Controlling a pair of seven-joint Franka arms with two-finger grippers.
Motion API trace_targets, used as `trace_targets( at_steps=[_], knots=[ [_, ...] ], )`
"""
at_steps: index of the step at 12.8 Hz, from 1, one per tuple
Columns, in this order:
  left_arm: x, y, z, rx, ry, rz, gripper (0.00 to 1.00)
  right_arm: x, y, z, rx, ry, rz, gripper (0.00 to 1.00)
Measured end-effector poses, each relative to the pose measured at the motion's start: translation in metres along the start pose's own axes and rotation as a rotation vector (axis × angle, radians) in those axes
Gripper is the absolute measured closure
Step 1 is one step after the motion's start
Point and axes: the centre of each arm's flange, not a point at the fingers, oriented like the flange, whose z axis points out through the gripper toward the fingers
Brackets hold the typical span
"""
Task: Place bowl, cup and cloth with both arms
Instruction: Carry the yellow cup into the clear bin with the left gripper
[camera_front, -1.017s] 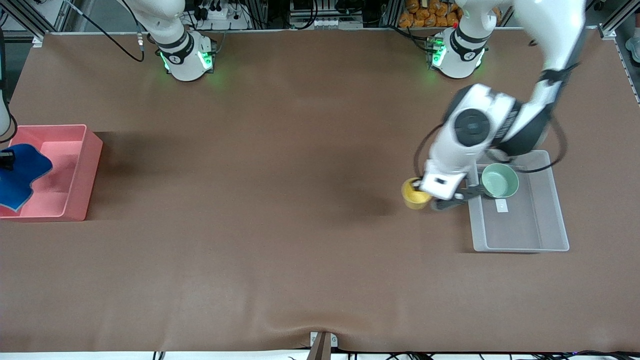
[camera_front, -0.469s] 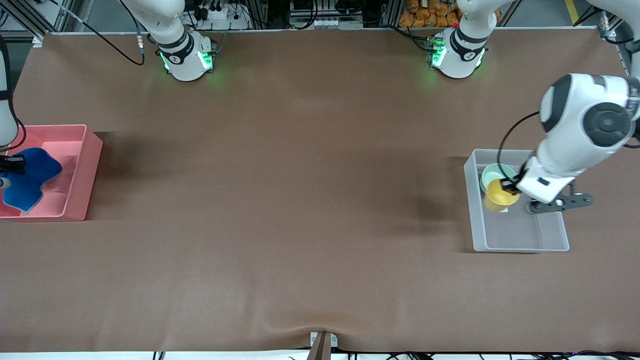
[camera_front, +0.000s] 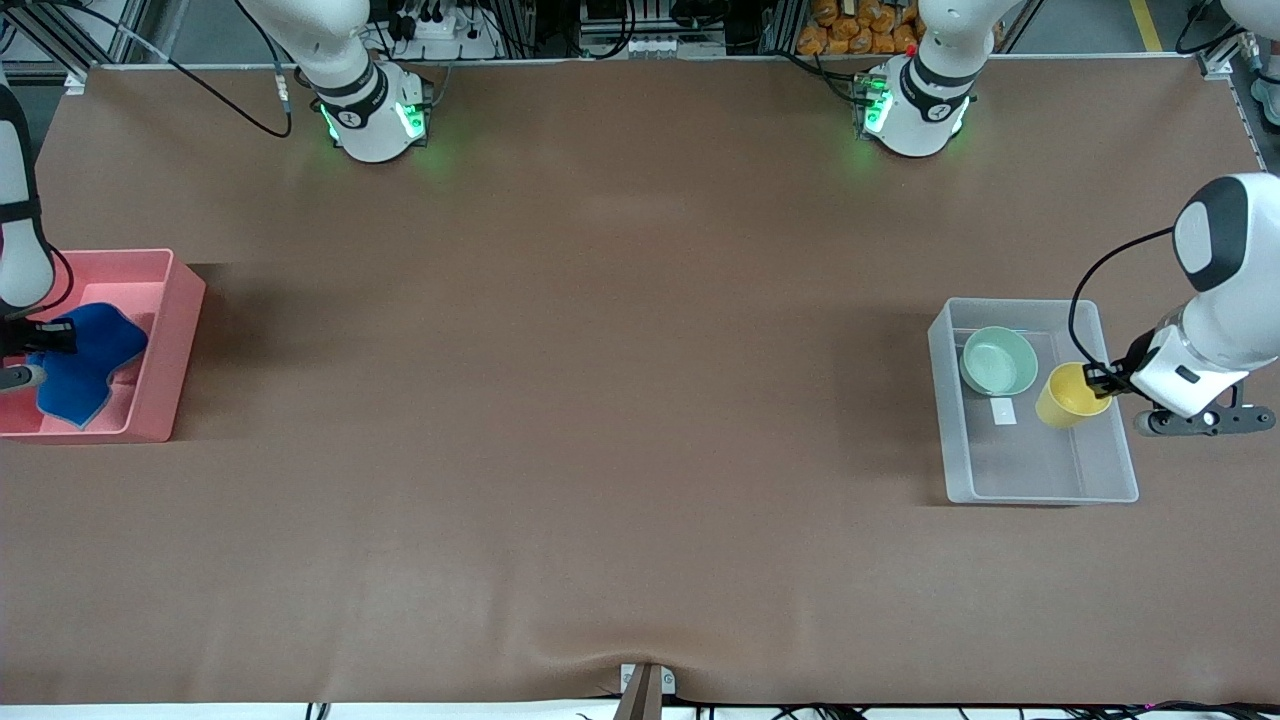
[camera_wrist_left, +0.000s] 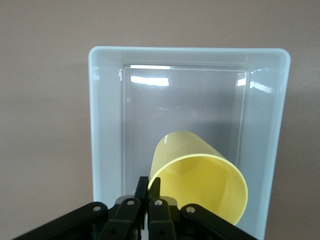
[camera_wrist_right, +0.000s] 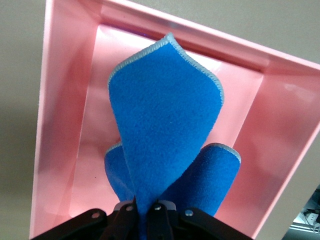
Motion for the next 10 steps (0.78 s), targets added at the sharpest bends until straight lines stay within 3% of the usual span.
trace_targets(
  at_steps=[3, 10],
  knots=[
    [0.009, -0.003, 0.035, -0.049, 0.019, 0.048, 0.97, 0.003, 0.000, 0.013, 0.007, -0.001, 0.000, 0.97],
    [0.019, -0.004, 0.091, -0.114, -0.007, 0.072, 0.97, 0.001, 0.011, 0.058, 0.015, 0.003, 0.017, 0.97]
  ],
)
